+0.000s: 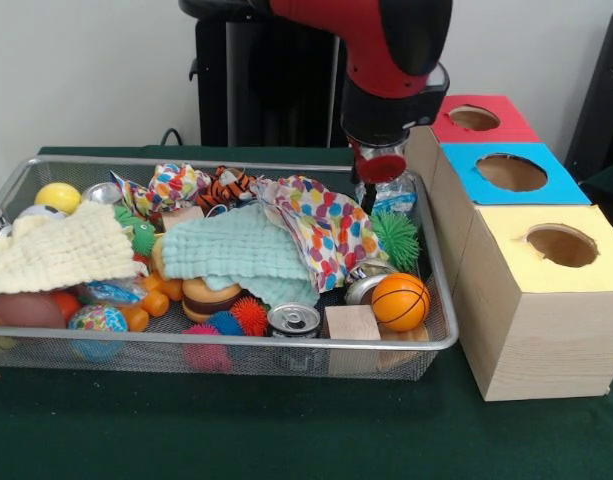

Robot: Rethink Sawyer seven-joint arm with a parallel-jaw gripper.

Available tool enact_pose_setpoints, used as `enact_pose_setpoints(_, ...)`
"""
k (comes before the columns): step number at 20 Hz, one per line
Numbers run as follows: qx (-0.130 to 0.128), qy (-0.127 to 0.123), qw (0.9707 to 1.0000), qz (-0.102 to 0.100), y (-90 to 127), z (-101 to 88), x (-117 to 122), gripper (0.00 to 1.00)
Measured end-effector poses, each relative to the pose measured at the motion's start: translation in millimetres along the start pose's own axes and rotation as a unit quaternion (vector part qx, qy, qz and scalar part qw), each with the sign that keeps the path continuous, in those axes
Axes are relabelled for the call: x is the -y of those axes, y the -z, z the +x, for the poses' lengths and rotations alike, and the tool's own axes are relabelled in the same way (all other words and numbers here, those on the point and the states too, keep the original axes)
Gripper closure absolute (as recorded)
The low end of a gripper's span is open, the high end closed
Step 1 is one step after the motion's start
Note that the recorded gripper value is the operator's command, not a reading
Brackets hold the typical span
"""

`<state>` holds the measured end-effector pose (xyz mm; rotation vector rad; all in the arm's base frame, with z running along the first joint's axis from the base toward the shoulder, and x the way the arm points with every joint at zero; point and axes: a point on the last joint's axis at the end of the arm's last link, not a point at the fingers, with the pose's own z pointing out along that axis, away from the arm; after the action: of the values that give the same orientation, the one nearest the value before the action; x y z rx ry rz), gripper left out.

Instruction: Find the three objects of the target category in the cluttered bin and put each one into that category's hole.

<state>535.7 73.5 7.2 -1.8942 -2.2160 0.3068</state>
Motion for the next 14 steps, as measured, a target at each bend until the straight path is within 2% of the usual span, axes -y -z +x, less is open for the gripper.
enact_pose_setpoints(1, -0.01, -0.01, 0.9999, -0.001, 3, -2.7, 2, 0.0)
enact_pose_setpoints(6, -0.03, -0.031, 0.999, -0.01, 15, -3.8, 2, 0.0)
enact_pose_setpoints(14, -0.054, -0.034, 0.9975, -0.029, 35, 14.4, -8, 0.0)
